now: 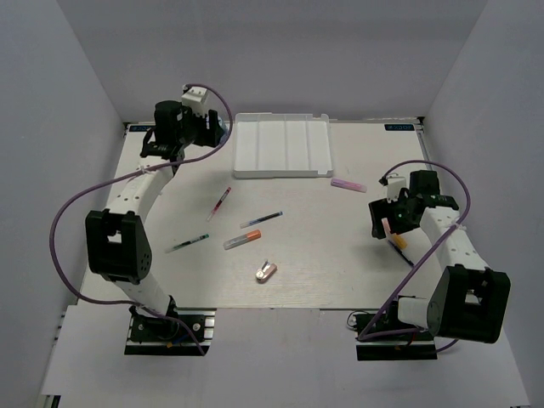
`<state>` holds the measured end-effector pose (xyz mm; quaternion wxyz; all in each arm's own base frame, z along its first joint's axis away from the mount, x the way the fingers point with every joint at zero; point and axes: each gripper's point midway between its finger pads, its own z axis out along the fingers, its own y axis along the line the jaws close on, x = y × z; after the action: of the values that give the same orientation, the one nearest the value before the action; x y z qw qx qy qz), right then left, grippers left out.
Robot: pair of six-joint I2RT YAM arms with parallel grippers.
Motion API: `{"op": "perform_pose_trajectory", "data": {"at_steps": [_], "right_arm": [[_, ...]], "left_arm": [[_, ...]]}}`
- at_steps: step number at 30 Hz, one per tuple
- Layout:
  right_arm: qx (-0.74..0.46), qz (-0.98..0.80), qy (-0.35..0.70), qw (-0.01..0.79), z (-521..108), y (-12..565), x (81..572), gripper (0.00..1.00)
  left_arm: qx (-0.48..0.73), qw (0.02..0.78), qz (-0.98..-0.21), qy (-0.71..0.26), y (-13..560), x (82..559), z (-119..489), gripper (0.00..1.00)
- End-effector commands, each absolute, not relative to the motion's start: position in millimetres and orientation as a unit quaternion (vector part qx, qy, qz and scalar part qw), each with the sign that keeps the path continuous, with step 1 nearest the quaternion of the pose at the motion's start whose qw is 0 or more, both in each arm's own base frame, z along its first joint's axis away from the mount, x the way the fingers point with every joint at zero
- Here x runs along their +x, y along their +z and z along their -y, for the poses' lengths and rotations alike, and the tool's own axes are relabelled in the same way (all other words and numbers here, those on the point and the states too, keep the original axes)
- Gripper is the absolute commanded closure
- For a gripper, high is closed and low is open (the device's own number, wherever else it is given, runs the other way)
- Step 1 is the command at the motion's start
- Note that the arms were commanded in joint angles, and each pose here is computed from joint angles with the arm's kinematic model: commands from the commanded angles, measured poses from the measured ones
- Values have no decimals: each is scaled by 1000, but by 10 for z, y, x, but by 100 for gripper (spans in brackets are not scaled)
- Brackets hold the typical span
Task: Sort the stationery into containers
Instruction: Place the stationery in the storage box.
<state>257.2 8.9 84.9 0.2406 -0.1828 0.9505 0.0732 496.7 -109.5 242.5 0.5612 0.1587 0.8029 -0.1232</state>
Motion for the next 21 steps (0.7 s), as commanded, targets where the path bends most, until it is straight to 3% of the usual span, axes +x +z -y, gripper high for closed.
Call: {"op": "perform_pose_trajectory", "data": {"at_steps": [1,10,21], "right_arm": [[-186,-945,75,257,-105,911,2689,11],[-188,-949,65,243,-53,856,2742,11],[-184,-954,60,229,-17,796,2742,11]], "left_arm": [[181,600,-755,-193,2778,5129,1421,65],[175,623,-729,-224,2722,5763,1740,68],[168,599,-760,-187,2028,6387,2031,69]]}}
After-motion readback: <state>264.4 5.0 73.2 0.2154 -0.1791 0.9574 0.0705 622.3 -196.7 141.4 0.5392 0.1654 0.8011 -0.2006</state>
